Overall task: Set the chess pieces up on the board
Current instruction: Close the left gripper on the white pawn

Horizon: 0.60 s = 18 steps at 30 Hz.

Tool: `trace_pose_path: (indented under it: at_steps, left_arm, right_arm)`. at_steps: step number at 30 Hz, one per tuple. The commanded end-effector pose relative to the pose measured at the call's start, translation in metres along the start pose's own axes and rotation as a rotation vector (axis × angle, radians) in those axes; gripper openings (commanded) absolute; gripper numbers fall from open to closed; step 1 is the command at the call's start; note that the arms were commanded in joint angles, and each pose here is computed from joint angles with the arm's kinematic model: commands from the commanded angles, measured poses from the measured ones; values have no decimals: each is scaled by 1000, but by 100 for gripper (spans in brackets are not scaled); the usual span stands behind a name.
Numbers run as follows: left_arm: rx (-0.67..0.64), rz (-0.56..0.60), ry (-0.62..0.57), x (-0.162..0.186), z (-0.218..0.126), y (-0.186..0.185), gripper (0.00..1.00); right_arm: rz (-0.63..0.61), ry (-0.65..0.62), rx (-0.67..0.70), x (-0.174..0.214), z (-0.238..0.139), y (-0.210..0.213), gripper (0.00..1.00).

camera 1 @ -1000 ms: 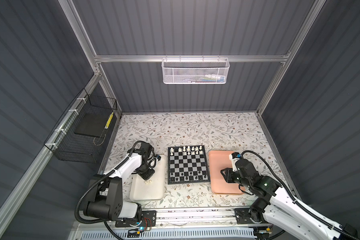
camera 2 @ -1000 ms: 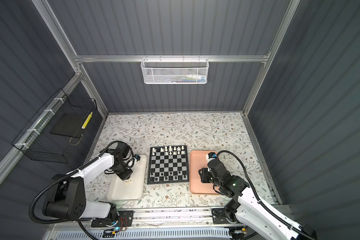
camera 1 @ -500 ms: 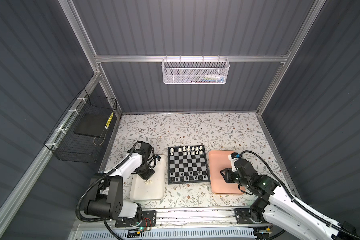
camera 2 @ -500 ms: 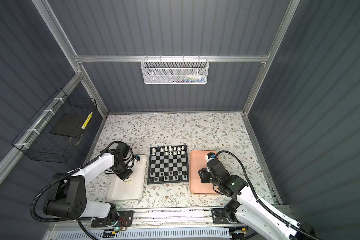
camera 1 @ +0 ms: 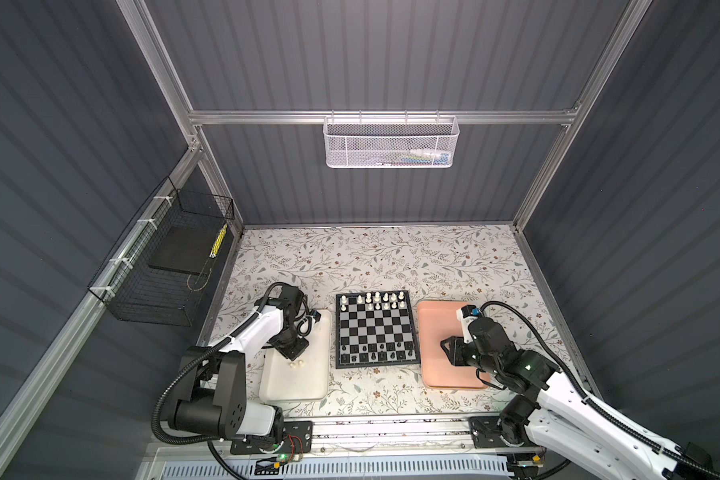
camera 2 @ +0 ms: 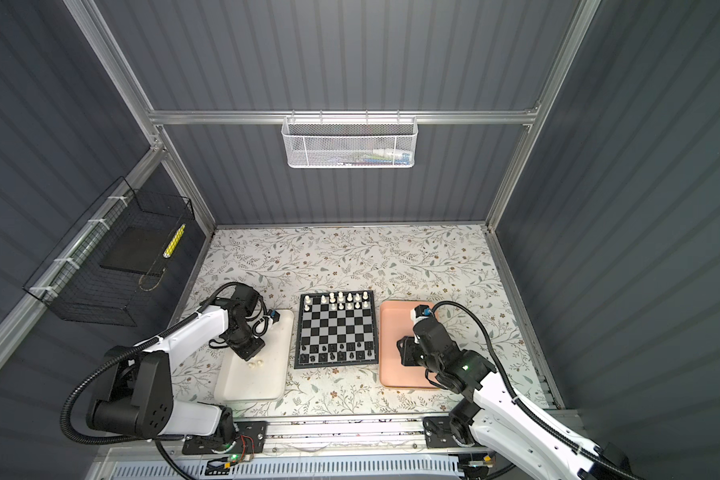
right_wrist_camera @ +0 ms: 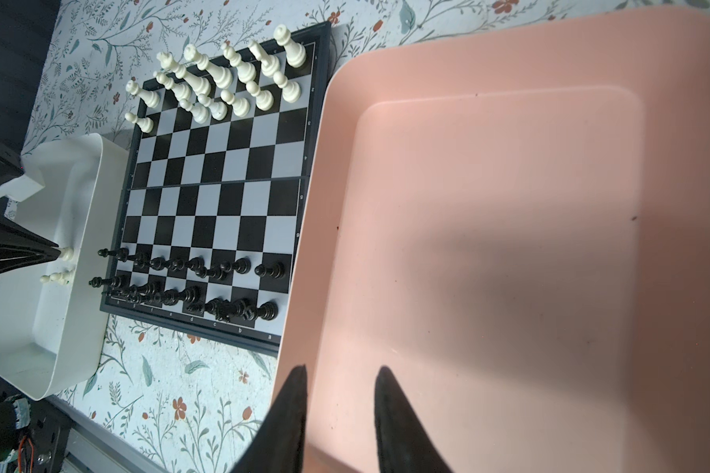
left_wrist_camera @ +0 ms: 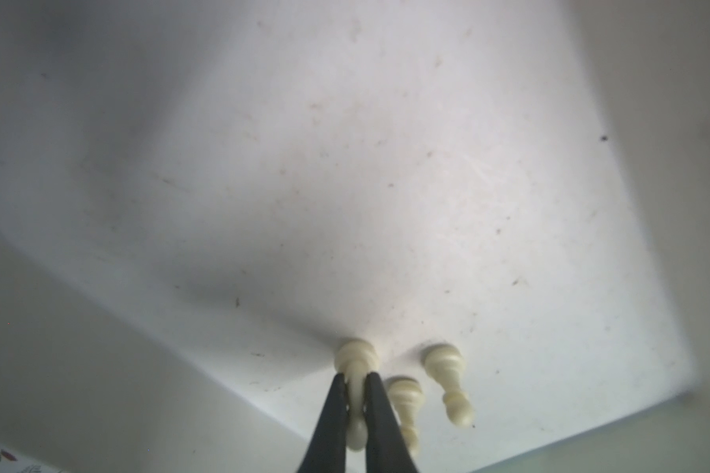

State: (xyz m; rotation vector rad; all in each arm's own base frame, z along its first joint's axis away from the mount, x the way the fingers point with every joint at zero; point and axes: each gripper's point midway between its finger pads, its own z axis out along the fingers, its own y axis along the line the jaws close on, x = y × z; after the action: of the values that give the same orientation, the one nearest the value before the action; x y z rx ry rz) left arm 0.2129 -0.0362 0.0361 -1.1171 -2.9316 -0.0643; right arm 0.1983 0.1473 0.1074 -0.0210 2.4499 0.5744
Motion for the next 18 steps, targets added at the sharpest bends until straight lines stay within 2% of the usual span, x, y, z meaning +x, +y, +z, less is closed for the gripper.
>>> trace_pose_path:
  at_steps: [1, 5, 18]
  left_arm:
    - [10, 1, 20, 5, -1, -1, 10]
    - [8, 6, 14, 3, -4, 0, 6]
    - [15, 20, -3, -8, -14, 5, 6]
  right_arm:
    - [-5, -3, -11, -1, 0, 2, 31]
    - [-4, -5, -17, -2, 0, 3, 31]
    - [1, 4, -14, 2, 2, 1, 31]
